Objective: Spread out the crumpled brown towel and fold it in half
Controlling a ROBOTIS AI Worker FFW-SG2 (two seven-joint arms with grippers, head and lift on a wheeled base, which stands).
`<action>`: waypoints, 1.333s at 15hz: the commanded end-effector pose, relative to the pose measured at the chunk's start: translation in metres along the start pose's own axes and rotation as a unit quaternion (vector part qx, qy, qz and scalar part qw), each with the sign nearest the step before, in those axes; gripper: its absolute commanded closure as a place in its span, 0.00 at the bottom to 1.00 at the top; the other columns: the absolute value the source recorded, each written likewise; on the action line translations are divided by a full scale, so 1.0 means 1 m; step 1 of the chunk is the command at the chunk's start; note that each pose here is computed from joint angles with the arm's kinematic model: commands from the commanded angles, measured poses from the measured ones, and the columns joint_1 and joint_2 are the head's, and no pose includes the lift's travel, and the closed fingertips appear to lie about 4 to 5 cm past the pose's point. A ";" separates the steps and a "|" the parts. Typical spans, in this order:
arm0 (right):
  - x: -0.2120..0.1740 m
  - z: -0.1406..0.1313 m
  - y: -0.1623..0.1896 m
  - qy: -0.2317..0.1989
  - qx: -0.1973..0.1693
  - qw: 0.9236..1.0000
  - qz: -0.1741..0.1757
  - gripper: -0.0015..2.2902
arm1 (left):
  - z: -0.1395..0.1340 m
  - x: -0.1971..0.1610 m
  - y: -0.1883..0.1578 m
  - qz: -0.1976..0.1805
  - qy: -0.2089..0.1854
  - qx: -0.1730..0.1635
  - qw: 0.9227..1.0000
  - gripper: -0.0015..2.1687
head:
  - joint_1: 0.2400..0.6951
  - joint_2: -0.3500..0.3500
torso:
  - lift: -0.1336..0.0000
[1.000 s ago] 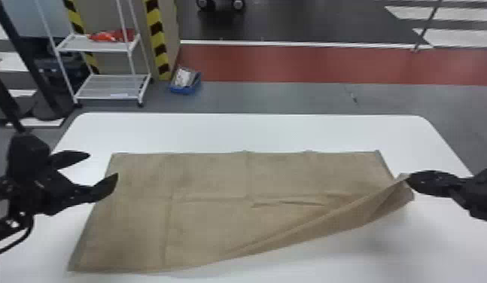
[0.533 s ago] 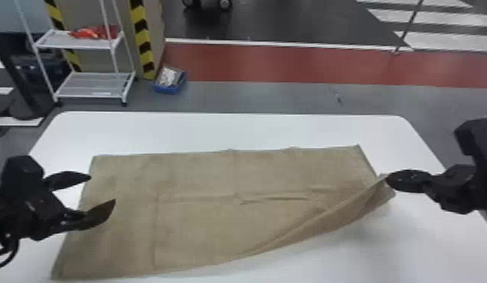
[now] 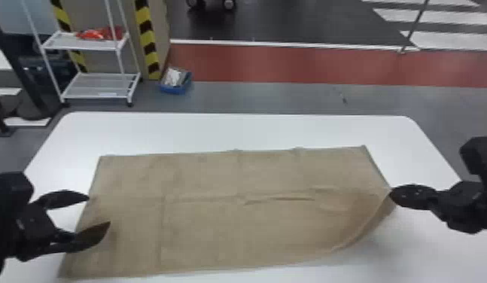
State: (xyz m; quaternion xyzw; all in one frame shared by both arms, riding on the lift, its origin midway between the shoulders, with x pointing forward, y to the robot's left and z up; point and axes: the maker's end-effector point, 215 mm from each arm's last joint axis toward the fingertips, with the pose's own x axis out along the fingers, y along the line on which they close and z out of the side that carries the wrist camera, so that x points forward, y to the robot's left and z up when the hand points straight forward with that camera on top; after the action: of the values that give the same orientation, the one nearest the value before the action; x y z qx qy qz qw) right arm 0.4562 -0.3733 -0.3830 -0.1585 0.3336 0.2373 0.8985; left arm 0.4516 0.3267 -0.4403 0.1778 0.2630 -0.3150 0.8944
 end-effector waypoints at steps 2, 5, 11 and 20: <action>-0.006 -0.006 -0.001 0.000 0.002 1.000 -0.004 0.54 | -0.010 0.020 -0.012 -0.011 0.018 0.009 1.000 0.10 | 1.00 0.42 | 0.08; -0.013 -0.011 -0.003 0.000 0.006 1.000 -0.008 0.54 | -0.004 0.030 -0.008 0.002 0.011 0.015 1.000 0.10 | 1.00 0.39 | 0.08; -0.023 -0.019 0.002 -0.002 0.012 1.000 -0.011 0.54 | 0.023 0.053 -0.010 0.013 -0.015 0.020 1.000 0.10 | 1.00 0.34 | 0.08; -0.049 -0.030 0.000 -0.012 0.014 1.000 -0.023 0.54 | 0.043 0.107 0.016 0.046 -0.014 0.014 0.999 0.10 | 1.00 0.28 | 0.08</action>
State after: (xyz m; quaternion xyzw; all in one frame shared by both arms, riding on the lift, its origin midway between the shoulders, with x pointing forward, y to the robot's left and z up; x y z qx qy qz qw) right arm 0.4112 -0.3994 -0.3743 -0.1475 0.3256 0.2150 0.9089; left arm 0.5394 0.2674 -0.4593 0.1926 0.2324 -0.2810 0.9110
